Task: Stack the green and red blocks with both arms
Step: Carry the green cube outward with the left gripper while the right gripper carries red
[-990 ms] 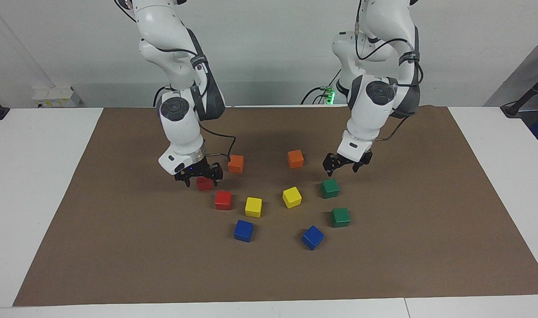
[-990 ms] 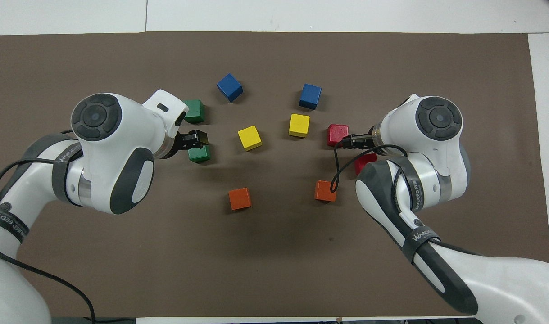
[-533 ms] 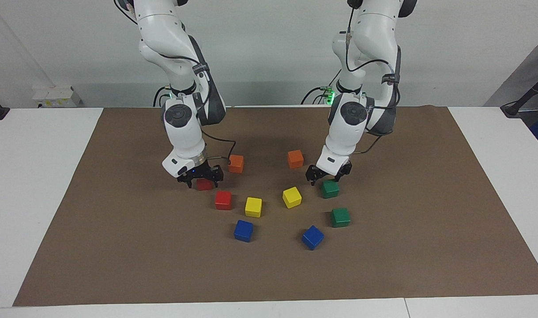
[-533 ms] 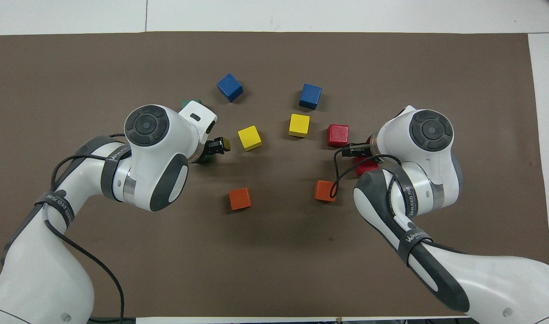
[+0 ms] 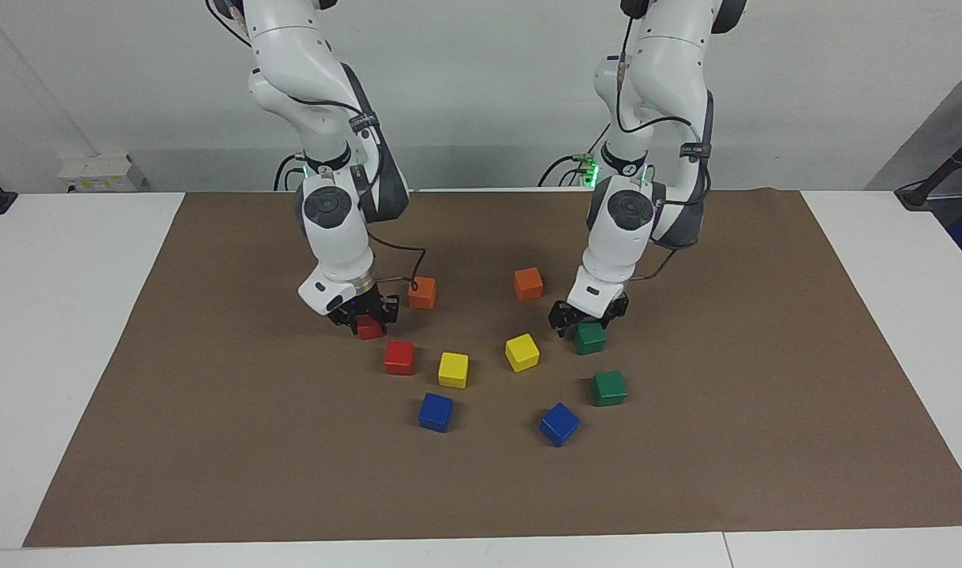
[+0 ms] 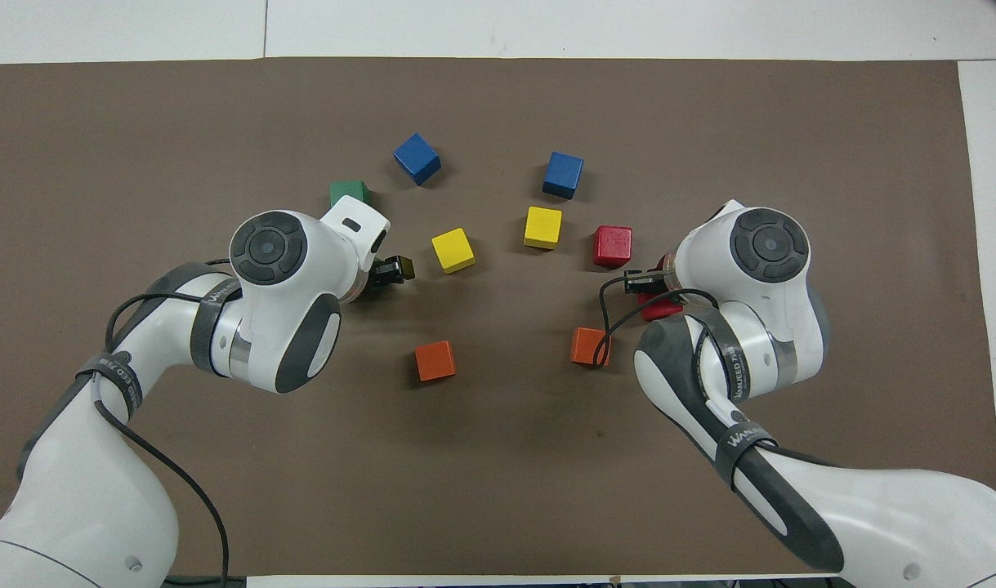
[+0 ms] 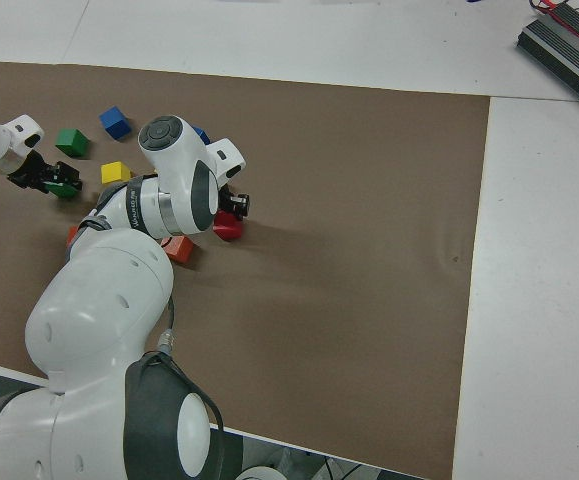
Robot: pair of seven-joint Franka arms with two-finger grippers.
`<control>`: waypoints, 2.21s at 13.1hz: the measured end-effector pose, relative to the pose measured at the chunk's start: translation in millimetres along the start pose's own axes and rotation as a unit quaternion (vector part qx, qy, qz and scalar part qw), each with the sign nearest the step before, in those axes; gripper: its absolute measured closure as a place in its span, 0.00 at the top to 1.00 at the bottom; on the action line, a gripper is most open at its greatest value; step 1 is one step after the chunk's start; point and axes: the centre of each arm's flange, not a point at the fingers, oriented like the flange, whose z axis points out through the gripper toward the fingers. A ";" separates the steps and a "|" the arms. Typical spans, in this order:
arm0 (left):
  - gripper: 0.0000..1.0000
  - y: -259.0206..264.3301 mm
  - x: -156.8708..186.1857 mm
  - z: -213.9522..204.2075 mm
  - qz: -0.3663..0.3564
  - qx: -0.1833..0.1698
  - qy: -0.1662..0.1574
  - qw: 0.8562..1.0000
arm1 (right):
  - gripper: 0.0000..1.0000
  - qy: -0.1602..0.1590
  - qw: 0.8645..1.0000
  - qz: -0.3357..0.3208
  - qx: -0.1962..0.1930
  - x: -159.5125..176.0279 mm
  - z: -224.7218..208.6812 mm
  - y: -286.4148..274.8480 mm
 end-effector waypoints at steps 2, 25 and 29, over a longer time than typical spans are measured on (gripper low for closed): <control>1.00 -0.8 2.0 -0.2 -0.002 -0.005 0.009 1.000 | 0.57 -0.009 1.000 -0.023 -0.003 12.5 -11.3 29.0; 0.57 -257.5 93.9 -74.6 0.097 0.072 0.024 0.992 | 0.57 0.013 0.999 0.051 -0.010 56.1 1.3 223.7; 0.57 -337.2 96.2 -69.8 0.138 0.030 0.021 0.990 | 0.86 0.012 0.999 0.051 -0.010 55.2 3.0 222.7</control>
